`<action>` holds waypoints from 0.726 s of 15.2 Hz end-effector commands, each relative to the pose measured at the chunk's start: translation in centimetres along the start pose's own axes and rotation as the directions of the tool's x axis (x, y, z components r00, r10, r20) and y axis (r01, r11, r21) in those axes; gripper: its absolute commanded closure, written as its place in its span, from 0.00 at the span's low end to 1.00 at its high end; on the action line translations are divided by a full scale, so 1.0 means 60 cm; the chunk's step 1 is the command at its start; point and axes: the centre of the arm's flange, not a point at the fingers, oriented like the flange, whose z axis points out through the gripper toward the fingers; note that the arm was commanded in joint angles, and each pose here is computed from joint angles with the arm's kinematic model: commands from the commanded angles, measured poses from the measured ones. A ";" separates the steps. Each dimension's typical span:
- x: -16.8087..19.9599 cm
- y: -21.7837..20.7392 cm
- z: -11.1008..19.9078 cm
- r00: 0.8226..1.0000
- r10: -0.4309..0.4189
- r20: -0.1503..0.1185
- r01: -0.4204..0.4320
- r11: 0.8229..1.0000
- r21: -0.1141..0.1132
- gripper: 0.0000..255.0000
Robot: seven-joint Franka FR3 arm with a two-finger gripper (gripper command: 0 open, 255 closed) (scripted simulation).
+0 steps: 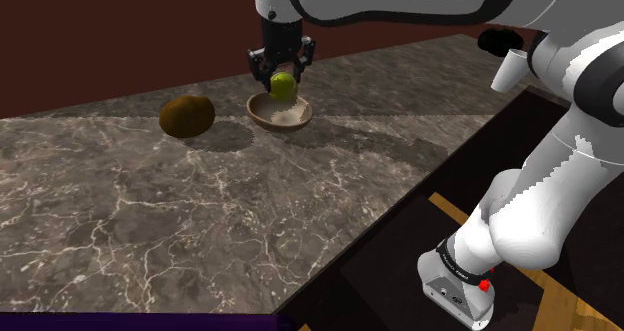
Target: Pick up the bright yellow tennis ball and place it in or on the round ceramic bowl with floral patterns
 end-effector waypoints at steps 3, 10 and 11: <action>-0.005 -0.005 0.027 1.000 0.000 0.000 0.000 1.000 0.000 1.00; -0.005 -0.005 0.027 1.000 0.000 0.000 0.000 1.000 0.000 0.00; -0.005 -0.005 0.027 1.000 0.000 0.000 0.000 1.000 0.000 0.00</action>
